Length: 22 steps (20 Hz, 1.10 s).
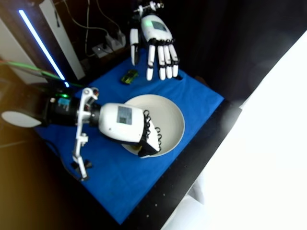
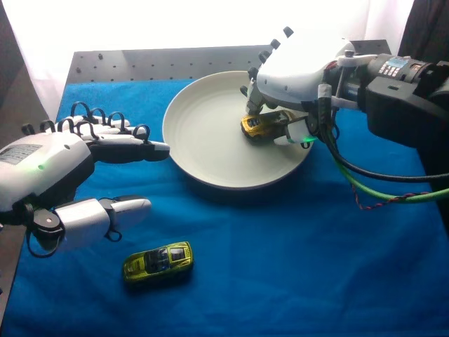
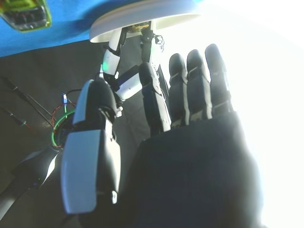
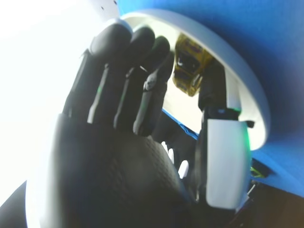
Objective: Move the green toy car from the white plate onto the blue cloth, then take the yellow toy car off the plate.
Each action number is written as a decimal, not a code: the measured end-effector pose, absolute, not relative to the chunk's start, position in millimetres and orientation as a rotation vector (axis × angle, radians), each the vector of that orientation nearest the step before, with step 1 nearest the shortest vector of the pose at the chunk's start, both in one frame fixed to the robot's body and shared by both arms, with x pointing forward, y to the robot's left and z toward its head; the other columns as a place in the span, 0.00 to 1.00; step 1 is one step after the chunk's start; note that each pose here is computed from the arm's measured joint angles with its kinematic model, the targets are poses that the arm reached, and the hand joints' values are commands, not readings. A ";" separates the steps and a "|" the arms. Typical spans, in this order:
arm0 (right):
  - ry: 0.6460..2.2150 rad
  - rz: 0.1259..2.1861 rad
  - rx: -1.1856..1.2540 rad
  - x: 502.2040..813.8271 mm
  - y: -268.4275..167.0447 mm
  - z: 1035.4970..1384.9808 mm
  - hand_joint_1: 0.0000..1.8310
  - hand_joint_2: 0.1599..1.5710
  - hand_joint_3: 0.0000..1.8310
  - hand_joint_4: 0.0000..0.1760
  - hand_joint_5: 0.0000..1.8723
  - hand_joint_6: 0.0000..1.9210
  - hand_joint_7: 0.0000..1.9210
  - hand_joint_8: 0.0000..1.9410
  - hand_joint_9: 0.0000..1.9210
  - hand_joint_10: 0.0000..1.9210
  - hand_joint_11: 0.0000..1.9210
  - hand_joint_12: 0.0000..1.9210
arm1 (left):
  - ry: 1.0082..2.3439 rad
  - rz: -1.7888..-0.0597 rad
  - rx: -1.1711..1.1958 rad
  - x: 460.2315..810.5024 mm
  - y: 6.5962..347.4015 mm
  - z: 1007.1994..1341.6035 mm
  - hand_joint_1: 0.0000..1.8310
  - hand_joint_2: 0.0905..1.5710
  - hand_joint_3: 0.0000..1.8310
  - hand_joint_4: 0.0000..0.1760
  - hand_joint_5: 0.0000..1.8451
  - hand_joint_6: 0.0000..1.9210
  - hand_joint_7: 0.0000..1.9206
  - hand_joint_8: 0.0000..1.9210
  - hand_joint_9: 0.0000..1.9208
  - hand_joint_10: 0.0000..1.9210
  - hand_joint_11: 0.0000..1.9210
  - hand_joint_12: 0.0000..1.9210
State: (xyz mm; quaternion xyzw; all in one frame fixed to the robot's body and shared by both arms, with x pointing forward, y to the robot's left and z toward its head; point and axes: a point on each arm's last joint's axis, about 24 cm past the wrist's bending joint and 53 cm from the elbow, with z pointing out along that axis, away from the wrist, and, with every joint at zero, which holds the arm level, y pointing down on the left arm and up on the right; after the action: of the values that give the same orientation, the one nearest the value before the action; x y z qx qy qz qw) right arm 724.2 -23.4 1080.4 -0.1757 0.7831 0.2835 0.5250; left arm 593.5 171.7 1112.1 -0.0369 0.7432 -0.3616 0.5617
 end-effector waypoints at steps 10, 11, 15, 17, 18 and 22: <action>1.866 0.692 -0.424 720.8 -19.1 1082.4 0.66 0.72 0.00 0.00 0.49 0.55 0.44 0.69 0.42 0.77 0.38 0.96 | 1.746 -0.849 -0.092 593.3 173.7 1112.2 0.32 0.81 0.00 0.80 0.29 0.00 0.18 0.00 0.12 0.00 0.00 0.26; 1.863 0.692 -0.423 720.8 -20.1 1083.5 0.66 0.72 0.00 0.00 0.47 0.54 0.45 0.70 0.43 0.77 0.39 0.97 | 1.748 -0.849 -0.092 593.0 173.8 1111.6 0.33 0.81 0.00 0.76 0.29 0.00 0.18 0.00 0.12 0.00 0.00 0.27; 1.811 0.707 -0.408 717.6 -30.5 1105.7 0.67 0.74 0.00 0.00 0.43 0.53 0.44 0.77 0.44 0.89 0.45 1.00 | 1.751 -0.844 -0.099 592.9 175.9 1110.1 0.33 0.81 0.00 0.75 0.30 0.00 0.18 0.00 0.12 0.00 0.00 0.24; 1.769 0.718 -0.398 713.8 -39.1 1122.3 0.62 0.72 0.00 0.00 0.45 0.62 0.49 0.97 0.58 1.00 0.63 1.00 | 1.750 -0.846 -0.100 592.5 175.5 1110.2 0.33 0.80 0.00 0.80 0.30 0.00 0.18 0.00 0.12 0.00 0.00 0.22; 1.740 0.728 -0.390 710.4 -43.7 1133.2 0.62 0.72 0.00 0.00 0.45 0.62 0.42 0.94 0.48 1.00 0.55 1.00 | 1.751 -0.845 -0.103 592.7 175.9 1109.9 0.32 0.81 0.00 0.84 0.30 0.00 0.18 0.00 0.12 0.00 0.00 0.22; 1.650 0.749 -0.414 689.4 -54.4 1164.9 0.63 0.71 0.00 0.00 0.47 0.60 0.61 0.98 0.70 1.00 0.74 1.00 | 1.751 -0.841 -0.110 591.3 178.3 1108.4 0.33 0.81 0.00 0.87 0.30 0.00 0.18 0.00 0.12 0.00 0.00 0.22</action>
State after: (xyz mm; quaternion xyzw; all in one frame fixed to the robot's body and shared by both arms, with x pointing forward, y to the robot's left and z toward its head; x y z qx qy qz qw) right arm 689.4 -54.4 1164.9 -0.1783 0.7114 0.3229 0.5982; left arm 591.3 178.3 1108.4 -0.0465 0.7439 -0.3572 0.5629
